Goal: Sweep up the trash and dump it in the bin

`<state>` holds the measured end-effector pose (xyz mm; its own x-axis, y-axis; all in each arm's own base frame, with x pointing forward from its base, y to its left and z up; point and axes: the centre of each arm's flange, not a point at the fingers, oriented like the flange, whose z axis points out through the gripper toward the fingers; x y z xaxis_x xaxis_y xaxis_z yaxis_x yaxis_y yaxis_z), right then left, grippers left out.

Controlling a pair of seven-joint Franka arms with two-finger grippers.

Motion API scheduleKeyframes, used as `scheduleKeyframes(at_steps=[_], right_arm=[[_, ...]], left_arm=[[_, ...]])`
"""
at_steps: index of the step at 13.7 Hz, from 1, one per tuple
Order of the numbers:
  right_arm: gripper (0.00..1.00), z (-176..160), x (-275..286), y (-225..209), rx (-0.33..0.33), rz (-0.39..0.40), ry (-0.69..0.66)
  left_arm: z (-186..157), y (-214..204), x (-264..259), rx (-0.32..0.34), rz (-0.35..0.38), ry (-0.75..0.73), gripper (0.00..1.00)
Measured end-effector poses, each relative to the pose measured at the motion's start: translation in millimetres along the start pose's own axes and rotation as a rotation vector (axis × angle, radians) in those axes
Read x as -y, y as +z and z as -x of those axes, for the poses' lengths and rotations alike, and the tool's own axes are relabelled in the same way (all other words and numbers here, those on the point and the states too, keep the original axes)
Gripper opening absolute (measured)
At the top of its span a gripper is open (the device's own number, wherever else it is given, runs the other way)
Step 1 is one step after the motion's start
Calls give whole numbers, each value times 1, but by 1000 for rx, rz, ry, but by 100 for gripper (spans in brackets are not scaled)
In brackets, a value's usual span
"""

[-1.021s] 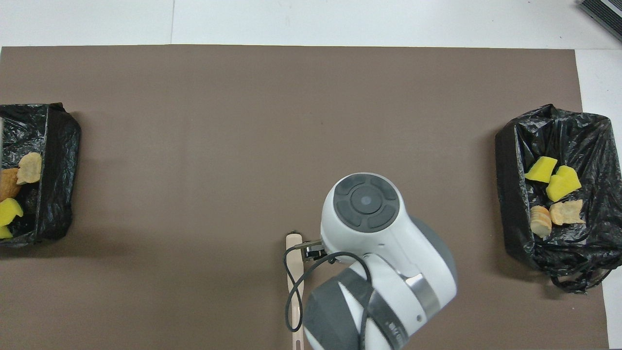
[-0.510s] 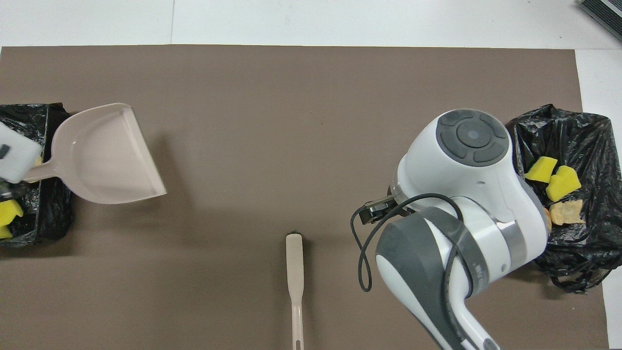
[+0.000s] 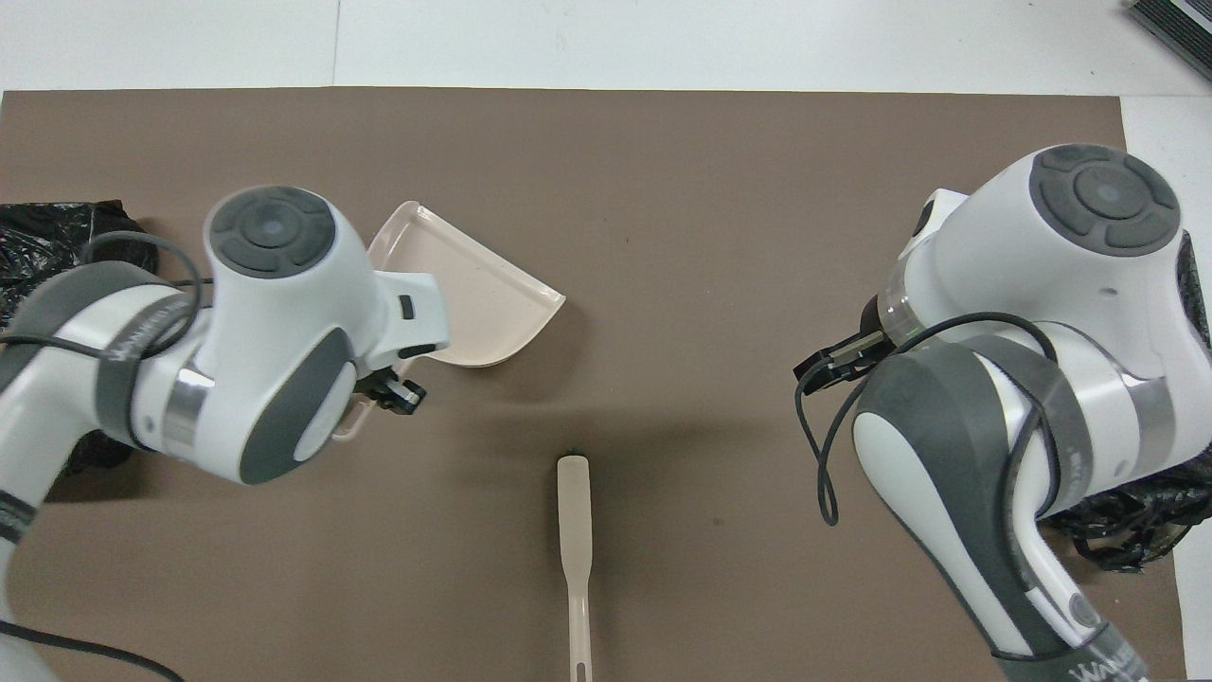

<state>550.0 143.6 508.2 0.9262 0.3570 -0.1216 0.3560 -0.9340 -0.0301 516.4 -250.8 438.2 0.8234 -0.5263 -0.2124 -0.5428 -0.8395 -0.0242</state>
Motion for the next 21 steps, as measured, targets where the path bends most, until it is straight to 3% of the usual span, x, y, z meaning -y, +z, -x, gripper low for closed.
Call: scheduleKeyframes(at_steps=[4,7,13,15,19,21], right_arm=[[100,17,-22,-18,16,2,27],[100,32,-79,-26,-3,2,129],[100,47,-144,-59,-72,48,218],[100,55,-167,-72,-97,53,261],[100,70,-192,-87,-104,53,324],[100,76,-185,-102,-107,49,388]], left_arm=[[-36,22,-92,-85,97,-264,32],[-56,38,-131,-137,164,-364,32],[-88,55,-138,-137,196,-513,32],[-91,50,-132,-150,197,-523,37],[-88,29,-123,-184,190,-466,79],[-76,12,-103,-172,147,-466,100]])
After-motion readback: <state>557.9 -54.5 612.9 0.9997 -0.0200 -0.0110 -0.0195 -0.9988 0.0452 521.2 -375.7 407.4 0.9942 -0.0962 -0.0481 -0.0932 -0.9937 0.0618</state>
